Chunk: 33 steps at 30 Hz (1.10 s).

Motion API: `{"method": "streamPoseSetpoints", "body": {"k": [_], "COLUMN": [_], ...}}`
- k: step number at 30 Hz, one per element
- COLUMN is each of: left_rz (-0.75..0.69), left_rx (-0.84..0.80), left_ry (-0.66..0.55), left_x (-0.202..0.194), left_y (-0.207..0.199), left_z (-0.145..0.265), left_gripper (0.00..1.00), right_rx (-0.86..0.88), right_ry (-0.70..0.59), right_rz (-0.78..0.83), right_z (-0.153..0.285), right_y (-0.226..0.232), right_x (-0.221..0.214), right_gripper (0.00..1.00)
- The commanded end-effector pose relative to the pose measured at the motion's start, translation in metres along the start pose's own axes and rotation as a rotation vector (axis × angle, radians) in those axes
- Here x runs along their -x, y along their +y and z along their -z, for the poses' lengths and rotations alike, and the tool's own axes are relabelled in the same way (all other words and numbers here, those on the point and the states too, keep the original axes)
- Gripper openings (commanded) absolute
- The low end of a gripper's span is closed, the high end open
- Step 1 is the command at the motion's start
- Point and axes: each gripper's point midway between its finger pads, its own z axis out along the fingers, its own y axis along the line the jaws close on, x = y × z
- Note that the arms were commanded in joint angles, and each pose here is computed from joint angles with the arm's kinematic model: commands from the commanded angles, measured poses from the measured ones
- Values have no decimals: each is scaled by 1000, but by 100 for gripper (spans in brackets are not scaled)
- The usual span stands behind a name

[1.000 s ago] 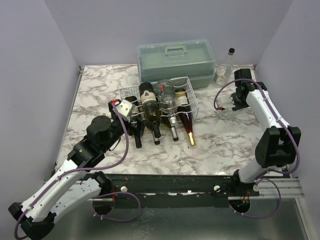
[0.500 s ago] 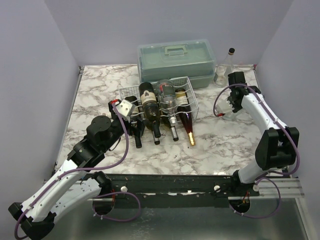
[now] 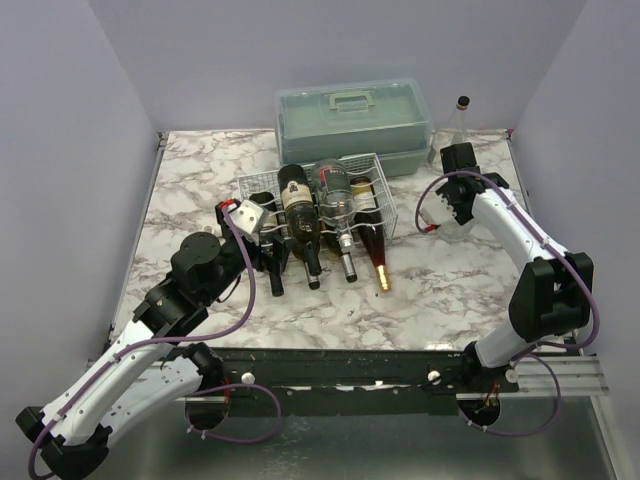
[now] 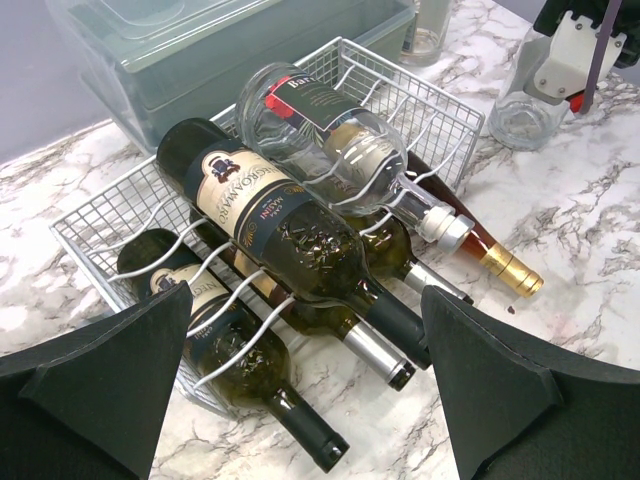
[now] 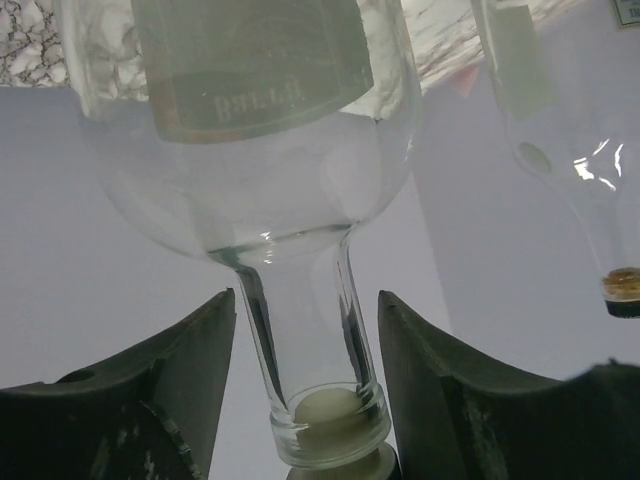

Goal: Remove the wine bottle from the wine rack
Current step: Place the wine bottle at the center of the board.

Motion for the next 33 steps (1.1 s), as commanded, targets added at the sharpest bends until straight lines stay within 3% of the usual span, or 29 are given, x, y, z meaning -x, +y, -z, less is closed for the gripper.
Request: {"method": "streamPoseSetpoints", "body": {"k": [1, 11, 16, 23, 33], "left_rz": [-1, -5, -5, -6, -5], "left_rx": [-4, 7, 9, 17, 13], "left_ry": [-32, -36, -35, -35, -31], "left_x": [12, 13, 12, 12, 11], "left_y": [0, 3, 3, 4, 4], "left_z": [4, 5, 4, 4, 3], "left_gripper": [99, 99, 99, 99, 99], "right_rx": [-14, -83, -183, -205, -288], "right_ry": [49, 2, -31, -102, -238], "right_rz": [-21, -192, -267, -368, -637], "right_z": [9, 30, 48, 67, 98], "right_y": [-4, -14, -22, -12, 2], "right_x": [-12, -21, -26, -23, -12], "right_gripper": [63, 75, 92, 93, 93]}}
